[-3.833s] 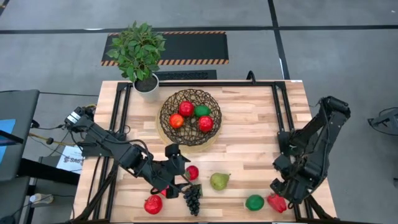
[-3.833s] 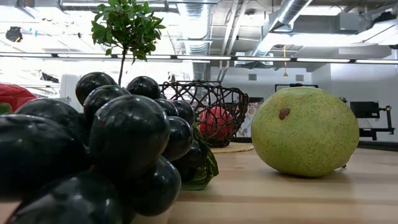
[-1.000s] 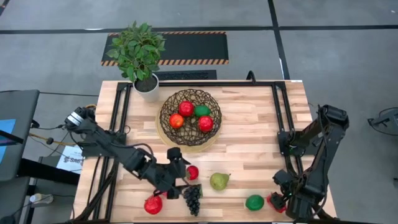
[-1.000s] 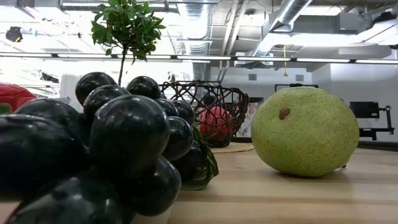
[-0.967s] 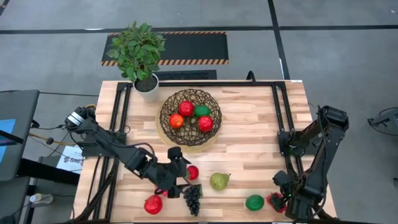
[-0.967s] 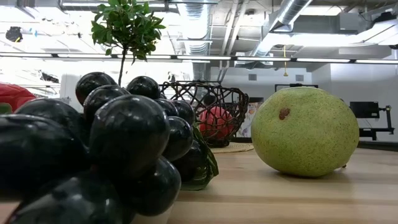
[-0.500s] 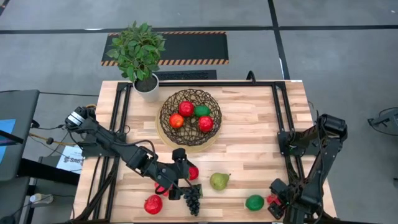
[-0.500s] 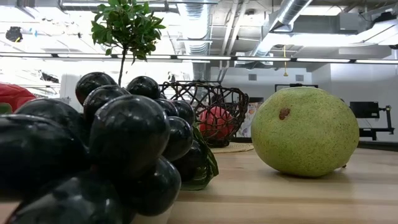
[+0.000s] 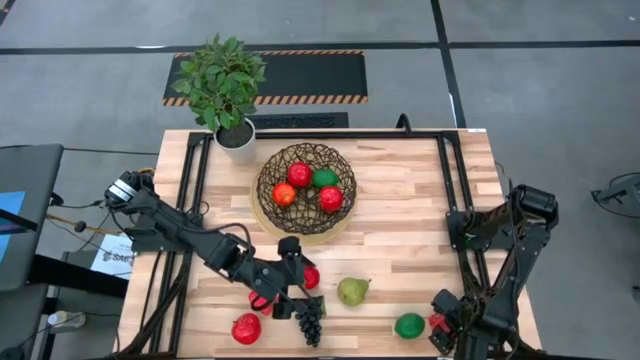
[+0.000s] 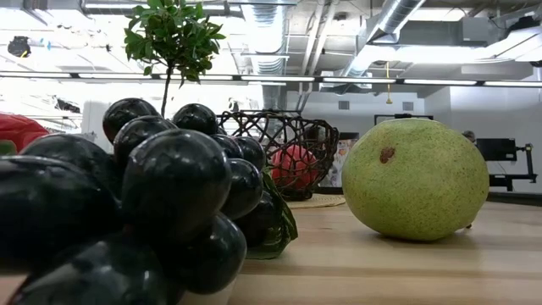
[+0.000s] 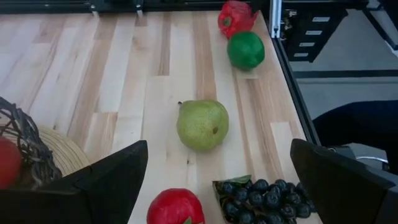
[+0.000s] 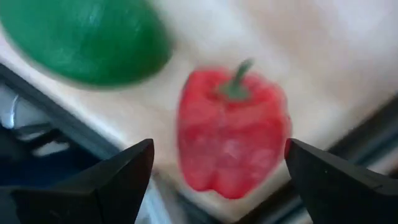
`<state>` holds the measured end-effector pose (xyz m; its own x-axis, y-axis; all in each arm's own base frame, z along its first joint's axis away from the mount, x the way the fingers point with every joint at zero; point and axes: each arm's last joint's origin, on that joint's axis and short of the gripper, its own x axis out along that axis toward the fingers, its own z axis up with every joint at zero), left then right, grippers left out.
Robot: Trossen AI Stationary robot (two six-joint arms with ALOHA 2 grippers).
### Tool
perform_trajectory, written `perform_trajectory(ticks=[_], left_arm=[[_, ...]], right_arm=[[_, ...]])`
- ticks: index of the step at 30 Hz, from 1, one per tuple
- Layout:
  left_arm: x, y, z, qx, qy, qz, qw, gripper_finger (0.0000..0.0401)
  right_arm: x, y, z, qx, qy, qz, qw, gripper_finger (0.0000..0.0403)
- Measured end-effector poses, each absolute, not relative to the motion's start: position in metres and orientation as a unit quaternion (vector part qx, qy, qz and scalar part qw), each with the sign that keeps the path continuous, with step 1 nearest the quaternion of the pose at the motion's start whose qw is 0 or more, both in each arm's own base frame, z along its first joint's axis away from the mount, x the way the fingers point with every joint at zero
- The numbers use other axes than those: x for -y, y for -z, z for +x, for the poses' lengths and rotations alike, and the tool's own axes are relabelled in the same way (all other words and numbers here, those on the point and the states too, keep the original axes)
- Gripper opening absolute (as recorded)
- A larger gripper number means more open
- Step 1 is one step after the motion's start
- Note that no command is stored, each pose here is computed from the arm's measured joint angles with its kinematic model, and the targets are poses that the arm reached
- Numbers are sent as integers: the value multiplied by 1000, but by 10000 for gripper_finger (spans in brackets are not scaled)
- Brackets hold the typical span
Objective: Build produce basket
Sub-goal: Put the right red bell pepper into the basket
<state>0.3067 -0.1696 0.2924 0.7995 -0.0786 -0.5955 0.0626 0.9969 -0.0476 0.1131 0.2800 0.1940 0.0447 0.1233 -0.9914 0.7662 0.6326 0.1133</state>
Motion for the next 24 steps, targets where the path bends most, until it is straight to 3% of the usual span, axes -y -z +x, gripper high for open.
perform_trajectory(ticks=[12, 17, 24], left_arm=[[164, -293, 310, -313, 29, -13, 949, 380], [161, -296, 314, -295, 26, -27, 955, 380], [155, -333, 304, -237, 75, -42, 968, 380]], right_arm=[[-297, -158, 117, -656, 262, 319, 631, 373], [-293, -159, 116, -656, 271, 309, 633, 318], [-281, -173, 115, -631, 288, 293, 658, 230]])
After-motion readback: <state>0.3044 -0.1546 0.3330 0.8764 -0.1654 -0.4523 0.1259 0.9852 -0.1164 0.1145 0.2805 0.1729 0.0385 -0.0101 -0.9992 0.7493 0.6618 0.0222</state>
